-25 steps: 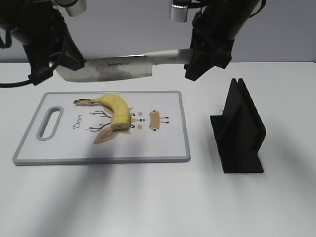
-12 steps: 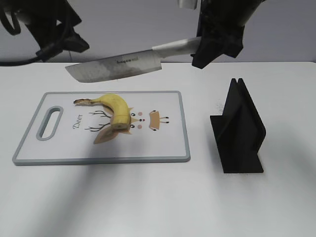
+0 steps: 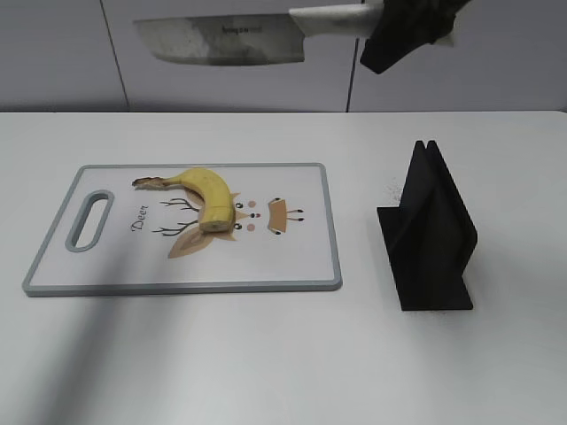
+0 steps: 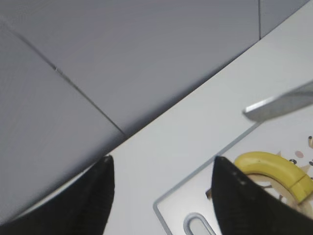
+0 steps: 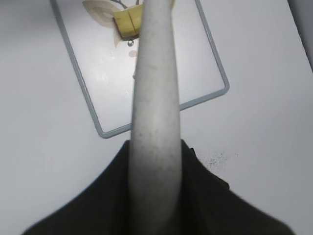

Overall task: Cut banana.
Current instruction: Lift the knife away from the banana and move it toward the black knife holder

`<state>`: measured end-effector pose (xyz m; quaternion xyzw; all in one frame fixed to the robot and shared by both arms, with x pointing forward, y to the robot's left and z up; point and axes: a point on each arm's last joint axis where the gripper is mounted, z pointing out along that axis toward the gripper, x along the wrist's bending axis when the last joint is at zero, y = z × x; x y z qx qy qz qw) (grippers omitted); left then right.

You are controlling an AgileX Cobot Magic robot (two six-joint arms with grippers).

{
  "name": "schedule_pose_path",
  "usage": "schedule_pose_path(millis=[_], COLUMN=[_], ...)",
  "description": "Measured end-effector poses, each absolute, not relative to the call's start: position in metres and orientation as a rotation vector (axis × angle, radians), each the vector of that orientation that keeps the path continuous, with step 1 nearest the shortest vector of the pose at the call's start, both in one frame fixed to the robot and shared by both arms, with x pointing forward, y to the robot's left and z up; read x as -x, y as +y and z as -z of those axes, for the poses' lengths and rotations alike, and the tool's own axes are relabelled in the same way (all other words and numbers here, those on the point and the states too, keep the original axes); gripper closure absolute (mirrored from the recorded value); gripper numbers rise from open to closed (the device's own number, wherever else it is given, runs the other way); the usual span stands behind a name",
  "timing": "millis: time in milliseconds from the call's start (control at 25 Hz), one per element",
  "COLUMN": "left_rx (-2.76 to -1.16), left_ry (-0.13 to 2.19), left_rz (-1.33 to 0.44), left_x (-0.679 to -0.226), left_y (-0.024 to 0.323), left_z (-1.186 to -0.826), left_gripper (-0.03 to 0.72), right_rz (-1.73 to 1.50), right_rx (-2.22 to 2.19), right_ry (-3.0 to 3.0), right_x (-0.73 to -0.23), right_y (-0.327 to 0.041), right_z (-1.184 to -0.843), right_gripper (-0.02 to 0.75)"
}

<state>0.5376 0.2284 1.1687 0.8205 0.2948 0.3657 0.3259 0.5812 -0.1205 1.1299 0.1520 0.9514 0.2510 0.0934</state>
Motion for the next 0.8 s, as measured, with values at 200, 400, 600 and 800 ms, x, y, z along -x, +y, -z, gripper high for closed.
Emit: schedule_pose_path(millis=[200,400,600,800], left_rx=[-2.102,-2.105,-2.11,-2.054], left_ry=[1.113,1.51,1.693,1.735], left_rz=[-0.844,-0.809,-0.734,-0.743], left_x=[-0.512,-0.481,-0.446,-0.401], left_y=[0.262,0.294,0.304,0.306], left_z=[-1.178,-1.18,-1.18,-1.17], left_gripper=[0.095,0.095,0.095,0.096], right_rz=[-0.772,-0.849,-0.895,-0.786], right_rx=[-0.781,-1.098,-1.418,-1.643], right_ry=[2.738,2.613,2.467,2.311], right_x=[-0.57,-0.555,-0.529,-0.497], right_y=[-0.129,-0.138,-0.152,-0.177], right_z=[-1.15,-1.173,-1.188,-1.175], right_gripper=[0.56,0.56,0.56,0.56])
